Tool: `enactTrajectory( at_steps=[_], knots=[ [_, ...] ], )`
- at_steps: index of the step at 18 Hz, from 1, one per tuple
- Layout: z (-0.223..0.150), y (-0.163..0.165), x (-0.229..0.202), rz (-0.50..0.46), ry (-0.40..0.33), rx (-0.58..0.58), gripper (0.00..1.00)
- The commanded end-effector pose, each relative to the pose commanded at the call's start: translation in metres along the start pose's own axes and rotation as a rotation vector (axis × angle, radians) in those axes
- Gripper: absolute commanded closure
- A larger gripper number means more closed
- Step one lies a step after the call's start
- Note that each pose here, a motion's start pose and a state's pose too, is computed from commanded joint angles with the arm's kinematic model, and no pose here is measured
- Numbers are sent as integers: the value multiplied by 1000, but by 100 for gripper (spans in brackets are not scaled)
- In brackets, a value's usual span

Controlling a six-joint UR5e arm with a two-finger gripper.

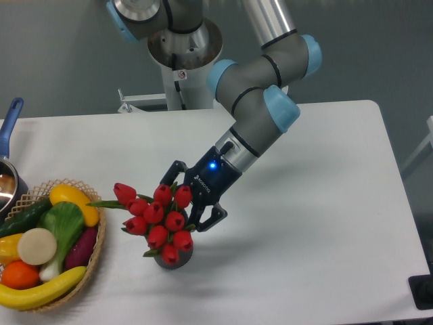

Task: Pick up the flowers from the vase
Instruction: 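Close the gripper around the red tulip stems below the blooms, then lift the gripped tulips straight up out of the gray vase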

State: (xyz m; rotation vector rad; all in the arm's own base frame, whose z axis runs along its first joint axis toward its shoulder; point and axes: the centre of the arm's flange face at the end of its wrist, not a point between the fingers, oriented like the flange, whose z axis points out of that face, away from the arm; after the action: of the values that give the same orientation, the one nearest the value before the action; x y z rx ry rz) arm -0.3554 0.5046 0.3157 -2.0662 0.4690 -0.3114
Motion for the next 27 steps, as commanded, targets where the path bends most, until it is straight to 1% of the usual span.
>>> enactTrajectory(
  at_steps=[3, 11, 13, 15, 17, 18, 20, 24, 27],
  knots=[
    [-1, 0, -1, -1, -2, 0, 51],
    [-7, -4, 0, 3, -11, 5, 52],
    [-9, -6, -1, -19, -13, 11, 52],
    [-13, -15, 1, -47, -8, 54, 52],
    [-22, -28, 4, -53, -13, 83, 52],
    [-23, -30, 4, -55, -15, 84, 52],
    [-23, -29, 4, -58, -14, 83, 56],
    [-24, -31, 4, -56, -16, 85, 56],
    [-33, -44, 8, -73, -27, 91, 57]
  ],
)
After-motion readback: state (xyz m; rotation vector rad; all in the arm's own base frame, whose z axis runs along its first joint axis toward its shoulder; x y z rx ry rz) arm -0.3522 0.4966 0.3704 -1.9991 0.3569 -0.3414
